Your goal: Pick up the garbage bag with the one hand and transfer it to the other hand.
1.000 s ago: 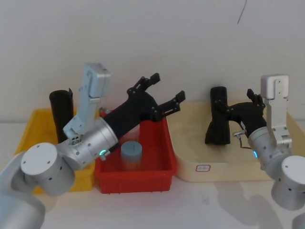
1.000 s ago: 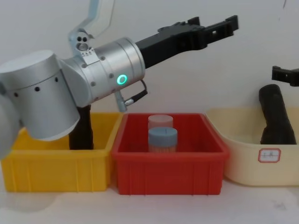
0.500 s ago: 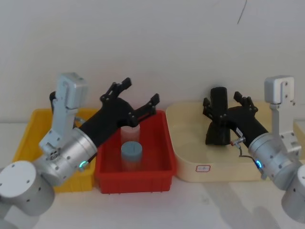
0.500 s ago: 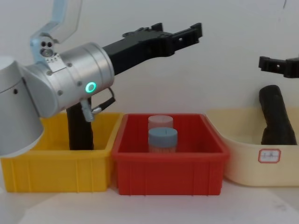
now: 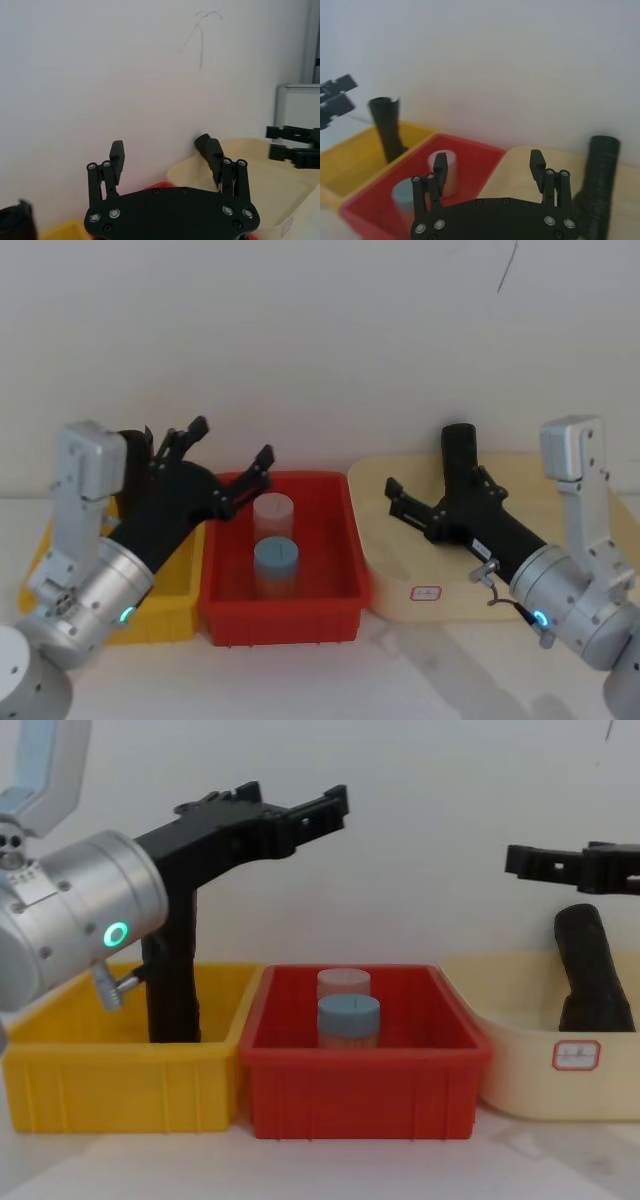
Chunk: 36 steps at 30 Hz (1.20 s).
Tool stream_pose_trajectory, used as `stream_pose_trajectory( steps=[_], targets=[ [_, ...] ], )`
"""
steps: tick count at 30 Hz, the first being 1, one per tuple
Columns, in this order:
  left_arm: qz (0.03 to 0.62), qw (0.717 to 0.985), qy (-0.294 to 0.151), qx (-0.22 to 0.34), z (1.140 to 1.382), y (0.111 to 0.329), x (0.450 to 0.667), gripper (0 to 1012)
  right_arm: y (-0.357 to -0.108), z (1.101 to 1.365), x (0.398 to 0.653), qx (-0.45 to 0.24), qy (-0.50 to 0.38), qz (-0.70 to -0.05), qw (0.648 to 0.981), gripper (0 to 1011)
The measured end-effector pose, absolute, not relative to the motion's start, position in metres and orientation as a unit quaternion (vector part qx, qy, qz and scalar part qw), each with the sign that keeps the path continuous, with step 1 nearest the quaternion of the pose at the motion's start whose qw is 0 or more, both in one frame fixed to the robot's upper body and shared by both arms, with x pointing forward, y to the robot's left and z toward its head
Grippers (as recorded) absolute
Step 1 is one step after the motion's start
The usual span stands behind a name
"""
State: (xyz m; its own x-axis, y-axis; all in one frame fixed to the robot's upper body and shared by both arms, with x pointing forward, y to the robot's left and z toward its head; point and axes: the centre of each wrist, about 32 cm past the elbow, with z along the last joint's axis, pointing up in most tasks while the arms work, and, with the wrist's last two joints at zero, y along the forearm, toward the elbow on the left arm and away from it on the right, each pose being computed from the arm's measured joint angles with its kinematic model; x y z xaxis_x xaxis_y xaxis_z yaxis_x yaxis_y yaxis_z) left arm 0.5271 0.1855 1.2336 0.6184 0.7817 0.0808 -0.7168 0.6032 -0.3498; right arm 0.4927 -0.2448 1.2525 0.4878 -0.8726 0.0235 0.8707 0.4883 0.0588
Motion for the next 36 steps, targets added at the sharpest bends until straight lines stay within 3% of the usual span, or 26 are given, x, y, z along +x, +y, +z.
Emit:
stream_pose_trajectory(
  steps=[20,36],
  targets=[
    [0.470,0.866,-0.115,-0.126,1.226,0.207,0.508,1002,-0.227,1.256,0.475,0.000,-0.011,-0.431,0.902,1000],
    [0.478,0.862,-0.115,-0.122,1.225,0.211,0.505,1002,-0.191,1.257,0.488,-0.054,-0.026,-0.385,0.921,1000]
  ],
)
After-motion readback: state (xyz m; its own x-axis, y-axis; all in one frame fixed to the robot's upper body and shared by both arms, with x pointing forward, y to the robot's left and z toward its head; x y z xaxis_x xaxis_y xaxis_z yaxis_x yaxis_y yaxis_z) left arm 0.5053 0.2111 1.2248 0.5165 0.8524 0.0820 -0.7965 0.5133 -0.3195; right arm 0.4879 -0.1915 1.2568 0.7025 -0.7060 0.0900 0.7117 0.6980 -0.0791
